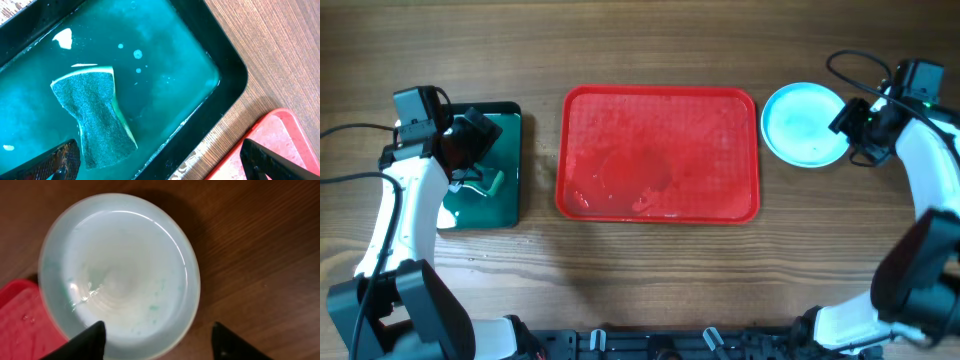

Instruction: Clean dirty plates on tray and stack at the side

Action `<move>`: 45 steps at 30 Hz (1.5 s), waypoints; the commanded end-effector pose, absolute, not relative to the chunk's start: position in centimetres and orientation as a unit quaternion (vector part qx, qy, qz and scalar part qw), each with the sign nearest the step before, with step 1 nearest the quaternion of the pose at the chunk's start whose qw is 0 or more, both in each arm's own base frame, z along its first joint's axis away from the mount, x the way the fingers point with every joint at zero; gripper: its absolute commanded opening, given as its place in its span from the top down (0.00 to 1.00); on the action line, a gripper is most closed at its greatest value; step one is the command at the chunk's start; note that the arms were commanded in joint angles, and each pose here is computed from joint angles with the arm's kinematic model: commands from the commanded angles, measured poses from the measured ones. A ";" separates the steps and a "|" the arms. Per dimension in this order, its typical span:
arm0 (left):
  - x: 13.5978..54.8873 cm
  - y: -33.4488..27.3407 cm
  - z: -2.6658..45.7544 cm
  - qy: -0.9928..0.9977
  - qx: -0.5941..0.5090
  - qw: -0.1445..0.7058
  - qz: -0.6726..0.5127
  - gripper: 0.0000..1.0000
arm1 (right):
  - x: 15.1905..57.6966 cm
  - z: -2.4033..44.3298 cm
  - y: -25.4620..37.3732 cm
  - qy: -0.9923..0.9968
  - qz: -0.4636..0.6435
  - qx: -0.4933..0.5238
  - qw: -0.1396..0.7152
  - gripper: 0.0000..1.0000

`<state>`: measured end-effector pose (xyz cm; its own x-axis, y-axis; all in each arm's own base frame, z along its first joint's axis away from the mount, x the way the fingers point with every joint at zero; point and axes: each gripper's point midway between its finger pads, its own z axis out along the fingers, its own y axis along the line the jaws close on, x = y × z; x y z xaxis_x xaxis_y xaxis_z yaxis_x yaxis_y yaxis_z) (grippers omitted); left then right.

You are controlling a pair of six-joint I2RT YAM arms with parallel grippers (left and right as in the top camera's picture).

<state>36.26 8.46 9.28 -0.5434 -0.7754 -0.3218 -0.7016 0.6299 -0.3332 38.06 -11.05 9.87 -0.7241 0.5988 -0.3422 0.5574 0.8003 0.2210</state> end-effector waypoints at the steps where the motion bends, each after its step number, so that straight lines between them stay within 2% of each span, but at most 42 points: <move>1: 36.2 8.6 9.4 0.873 -0.424 0.224 -0.087 0.00 | 36.4 16.9 -10.0 0.913 0.060 0.297 0.272 0.21; 3: 36.2 8.6 9.4 0.873 -0.424 0.224 -0.087 0.00 | 34.4 19.6 -9.3 0.909 0.060 0.294 0.290 0.09; 5: 36.2 8.5 9.4 0.873 -0.424 0.224 -0.087 0.00 | 32.5 21.3 -8.6 0.908 0.059 0.288 0.299 0.06; 8: 36.2 8.6 9.4 0.873 -0.424 0.224 -0.087 0.00 | 29.3 22.7 -6.9 0.911 0.070 0.272 0.303 0.04; 13: 36.2 8.6 9.4 0.873 -0.424 0.224 -0.087 0.00 | 25.5 22.2 -4.1 0.905 0.103 0.246 0.330 0.00; 17: 36.2 8.6 9.4 0.873 -0.424 0.224 -0.087 0.00 | 23.8 21.1 -3.6 0.884 0.126 0.312 0.324 0.01; 23: 36.2 8.5 9.4 0.873 -0.424 0.224 -0.087 0.00 | 23.9 20.5 -3.6 0.878 0.135 0.340 0.310 0.00; 34: 36.2 8.6 9.4 0.873 -0.424 0.224 -0.087 0.00 | 25.3 16.5 -4.0 0.897 0.129 0.357 0.228 0.00; 39: 36.2 8.5 9.4 0.873 -0.424 0.224 -0.087 0.00 | 25.2 17.2 -3.9 0.894 0.131 0.352 0.245 0.00; 45: 36.2 8.6 9.4 0.873 -0.424 0.224 -0.087 0.00 | 24.2 21.1 -1.6 0.887 0.150 0.298 0.320 0.00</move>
